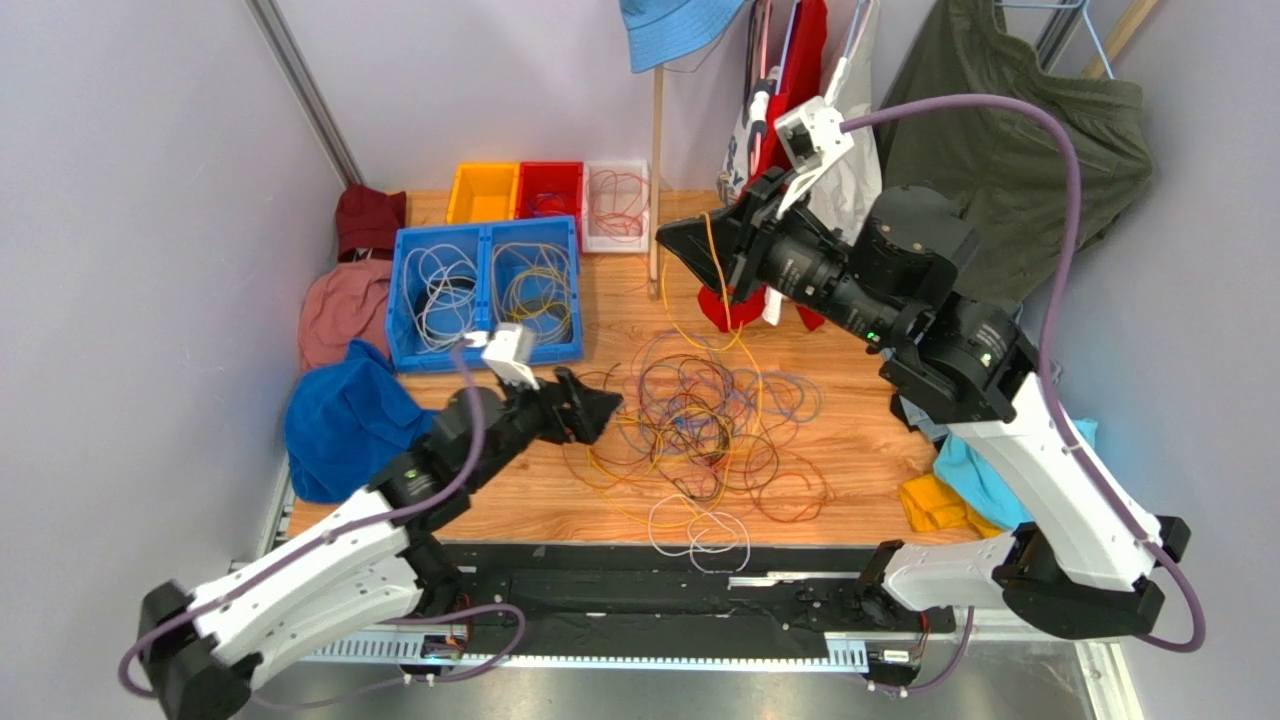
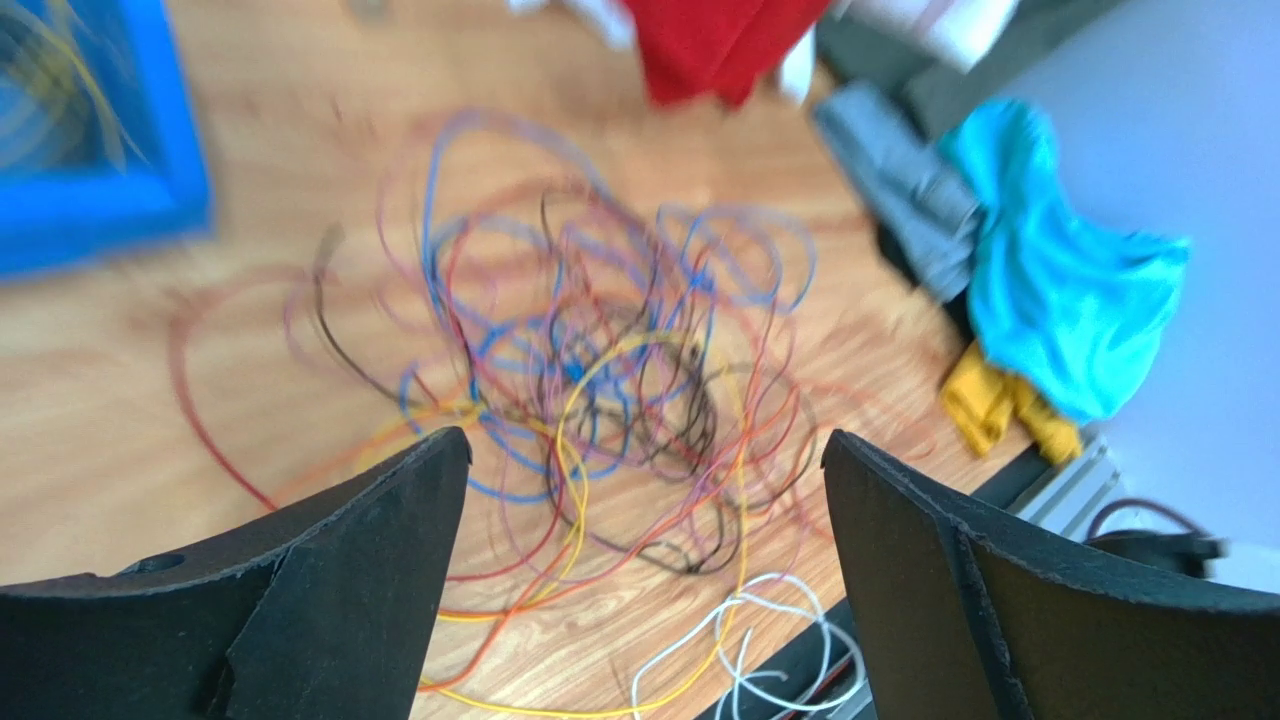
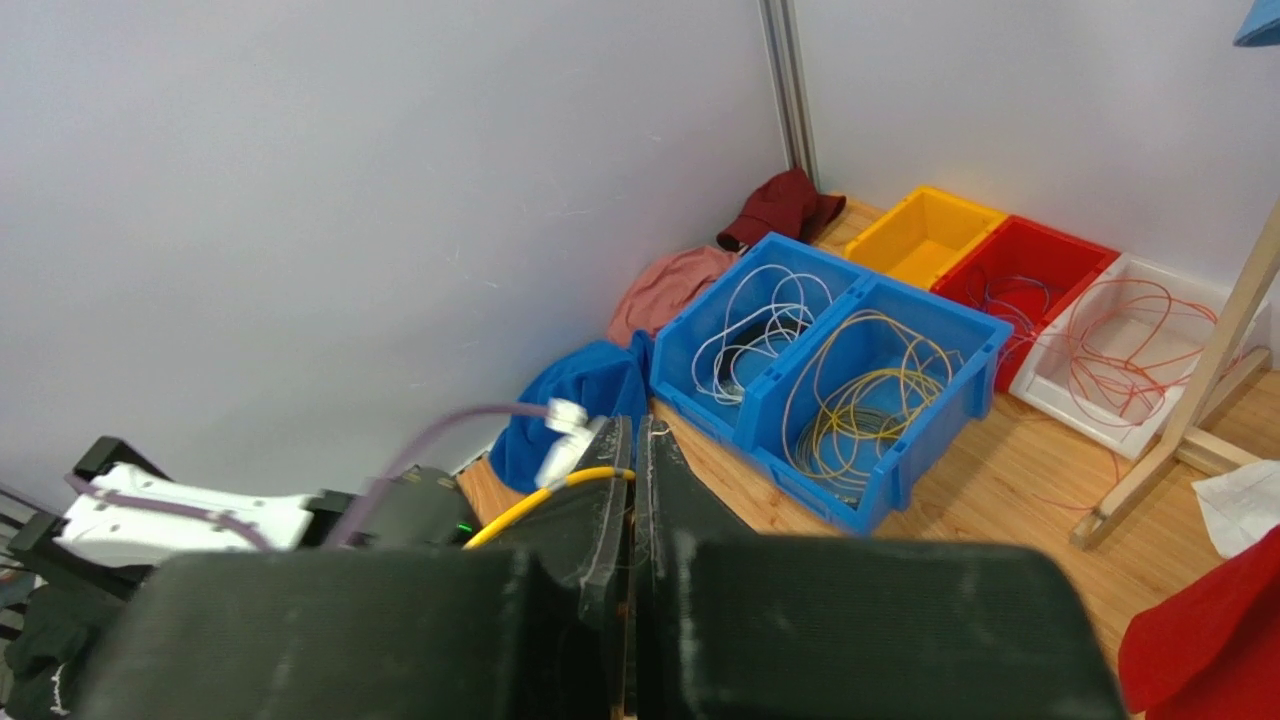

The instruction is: Untangle the cables

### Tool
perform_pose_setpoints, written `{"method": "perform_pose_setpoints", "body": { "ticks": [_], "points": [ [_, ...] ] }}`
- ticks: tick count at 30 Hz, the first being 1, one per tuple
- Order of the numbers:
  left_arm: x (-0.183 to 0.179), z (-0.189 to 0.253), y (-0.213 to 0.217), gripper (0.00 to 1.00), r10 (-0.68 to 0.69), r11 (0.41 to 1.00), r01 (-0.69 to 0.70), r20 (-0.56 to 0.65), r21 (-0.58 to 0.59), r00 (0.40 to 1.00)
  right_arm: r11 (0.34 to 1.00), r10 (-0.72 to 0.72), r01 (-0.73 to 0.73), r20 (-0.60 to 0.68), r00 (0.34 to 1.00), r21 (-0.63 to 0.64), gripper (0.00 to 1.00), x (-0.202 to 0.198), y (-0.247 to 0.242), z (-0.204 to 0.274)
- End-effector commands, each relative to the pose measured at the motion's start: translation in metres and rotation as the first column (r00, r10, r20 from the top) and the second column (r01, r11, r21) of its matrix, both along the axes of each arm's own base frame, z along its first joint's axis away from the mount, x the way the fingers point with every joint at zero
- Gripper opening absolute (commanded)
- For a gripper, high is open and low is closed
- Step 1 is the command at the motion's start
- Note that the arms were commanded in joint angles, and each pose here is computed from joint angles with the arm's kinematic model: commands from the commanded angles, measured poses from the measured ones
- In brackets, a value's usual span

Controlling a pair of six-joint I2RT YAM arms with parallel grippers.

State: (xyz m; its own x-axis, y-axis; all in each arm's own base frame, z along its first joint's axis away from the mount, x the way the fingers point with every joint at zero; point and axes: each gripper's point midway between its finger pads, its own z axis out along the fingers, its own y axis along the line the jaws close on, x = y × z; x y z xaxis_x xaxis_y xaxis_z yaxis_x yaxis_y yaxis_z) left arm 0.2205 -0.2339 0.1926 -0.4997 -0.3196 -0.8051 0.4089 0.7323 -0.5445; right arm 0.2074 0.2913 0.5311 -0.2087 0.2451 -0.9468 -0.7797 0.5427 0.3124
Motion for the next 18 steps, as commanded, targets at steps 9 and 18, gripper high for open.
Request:
{"method": "perform_pose_setpoints", "body": {
  "ticks": [9, 18],
  "points": [
    [-0.037, 0.023, 0.107, 0.97, 0.211, 0.948, -0.206, 0.004, 0.244, 0.977, 0.998, -0.059, 0.058, 0.076, 0.995, 0.019, 0.00, 0.059, 0.043, 0.005],
    [-0.070, 0.031, 0.146, 0.98, 0.298, 0.950, -0.292, -0.048, 0.107, 0.953, 0.996, -0.078, 0.071, 0.169, 0.982, 0.048, 0.00, 0.141, 0.089, 0.008]
  ]
}}
